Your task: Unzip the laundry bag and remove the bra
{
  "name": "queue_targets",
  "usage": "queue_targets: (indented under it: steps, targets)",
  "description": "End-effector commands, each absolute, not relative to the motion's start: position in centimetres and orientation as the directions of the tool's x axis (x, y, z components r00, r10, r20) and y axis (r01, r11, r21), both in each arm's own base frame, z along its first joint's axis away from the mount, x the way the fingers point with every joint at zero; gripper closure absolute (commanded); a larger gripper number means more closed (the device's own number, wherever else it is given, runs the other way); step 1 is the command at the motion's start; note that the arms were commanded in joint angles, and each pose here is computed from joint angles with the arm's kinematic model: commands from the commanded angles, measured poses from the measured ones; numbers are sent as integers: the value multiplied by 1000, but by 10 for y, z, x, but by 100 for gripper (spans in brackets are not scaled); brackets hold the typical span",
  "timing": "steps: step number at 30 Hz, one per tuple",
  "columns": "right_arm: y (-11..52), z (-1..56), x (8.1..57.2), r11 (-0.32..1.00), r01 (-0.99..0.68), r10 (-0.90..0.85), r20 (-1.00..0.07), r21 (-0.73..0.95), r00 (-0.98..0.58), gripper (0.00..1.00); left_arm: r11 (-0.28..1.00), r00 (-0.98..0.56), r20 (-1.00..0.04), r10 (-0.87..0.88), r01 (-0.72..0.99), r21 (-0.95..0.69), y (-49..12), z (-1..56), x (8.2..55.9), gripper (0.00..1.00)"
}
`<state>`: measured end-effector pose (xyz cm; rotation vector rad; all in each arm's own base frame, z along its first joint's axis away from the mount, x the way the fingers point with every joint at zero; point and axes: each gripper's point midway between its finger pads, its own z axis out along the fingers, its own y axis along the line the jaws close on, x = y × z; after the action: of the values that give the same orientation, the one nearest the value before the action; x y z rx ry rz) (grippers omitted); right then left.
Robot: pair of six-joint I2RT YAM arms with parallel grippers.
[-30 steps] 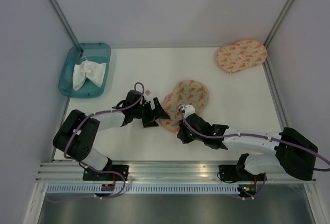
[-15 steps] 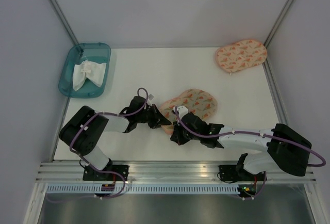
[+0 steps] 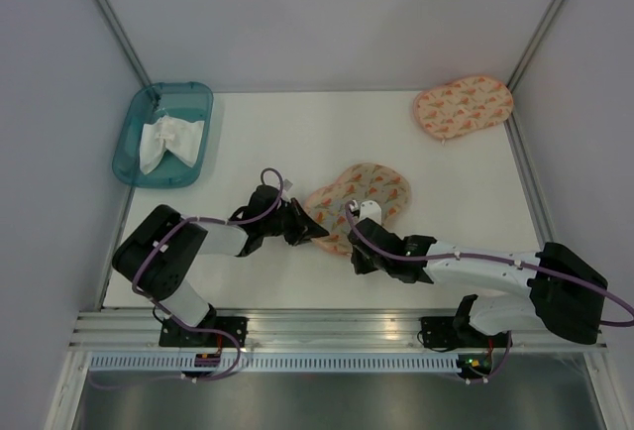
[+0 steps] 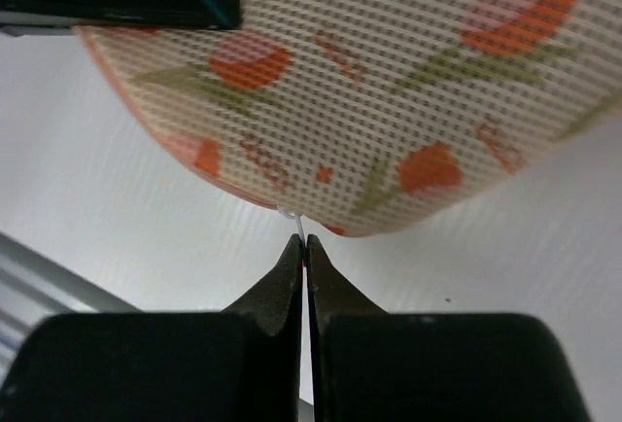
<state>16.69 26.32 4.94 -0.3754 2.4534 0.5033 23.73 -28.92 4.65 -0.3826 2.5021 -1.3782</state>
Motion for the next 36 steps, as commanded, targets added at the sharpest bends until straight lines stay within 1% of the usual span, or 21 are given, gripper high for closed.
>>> queue_targets:
  steps: [1, 6, 12, 13, 14, 16, 17, 18, 19, 22, 23, 24, 26, 28, 29, 30, 32, 33, 34, 35, 36]
  targets:
    - [202, 45, 180, 979, -201, -142, -613, 28, -778, 100, 514, -925, -112, -364, -98, -852, -286, 54, 236, 98]
    - [193, 47, 185, 987, -163, -137, -629, -17, -765, 100, 514, -924, -111, -367, -102, -852, -284, 54, 235, 98]
    - [185, 37, 189, 987, -132, -163, -616, -96, -771, 99, 510, -922, -113, -370, -100, -854, -281, 56, 231, 97]
    - [184, 36, 190, 986, -131, -166, -614, -103, -771, 100, 510, -922, -115, -371, -99, -855, -281, 56, 231, 93]
    - [184, 36, 190, 986, -132, -169, -614, -106, -771, 100, 507, -921, -116, -372, -97, -856, -281, 58, 230, 72]
    - [182, 35, 191, 985, -124, -172, -615, -120, -770, 99, 504, -920, -116, -374, -96, -858, -279, 60, 228, 40]
    - [181, 35, 191, 986, -114, -164, -616, -120, -771, 99, 505, -918, -119, -377, -96, -858, -278, 61, 227, 16]
    - [180, 36, 192, 986, -107, -162, -619, -126, -768, 100, 517, -916, -114, -385, -111, -849, -274, 58, 224, 5]
    - [176, 36, 191, 985, -98, -165, -618, -142, -769, 100, 512, -910, -129, -393, -100, -853, -272, 65, 224, 0]
    - [166, 40, 194, 984, -58, -152, -627, -168, -764, 100, 537, -896, -145, -421, -117, -836, -261, 65, 220, 0]
    - [163, 42, 196, 984, -49, -149, -632, -173, -761, 100, 528, -887, -176, -426, -86, -845, -260, 77, 220, 0]
    - [161, 43, 196, 984, -38, -142, -635, -175, -759, 100, 556, -883, -176, -435, -110, -824, -253, 72, 218, 0]
    - [154, 49, 199, 981, -7, -133, -646, -194, -751, 100, 561, -866, -226, -447, -75, -825, -247, 87, 218, 0]
    - [141, 56, 202, 973, 50, -117, -662, -227, -740, 99, 593, -852, -251, -459, -83, -801, -237, 87, 215, 0]
    - [142, 64, 206, 972, 76, -98, -677, -223, -730, 94, 588, -840, -274, -468, -64, -806, -234, 97, 214, 0]
    - [130, 70, 205, 957, 107, -111, -682, -269, -723, 87, 595, -830, -290, -476, -61, -801, -230, 99, 215, 0]
    - [128, 84, 210, 952, 161, -76, -709, -261, -701, 53, 602, -823, -308, -477, -50, -797, -225, 103, 211, 0]
    - [126, 90, 211, 947, 174, -77, -719, -270, -691, 42, 593, -813, -325, -482, -30, -805, -224, 110, 211, 0]
    - [123, 95, 211, 943, 180, -84, -723, -280, -686, 40, 596, -810, -338, -479, -17, -803, -223, 112, 210, 0]
    - [126, 102, 214, 946, 177, -84, -733, -272, -675, 35, 597, -809, -343, -477, -12, -802, -222, 113, 209, 0]
    - [128, 108, 215, 948, 172, -87, -739, -267, -668, 26, 595, -810, -345, -475, -6, -804, -221, 113, 207, 0]
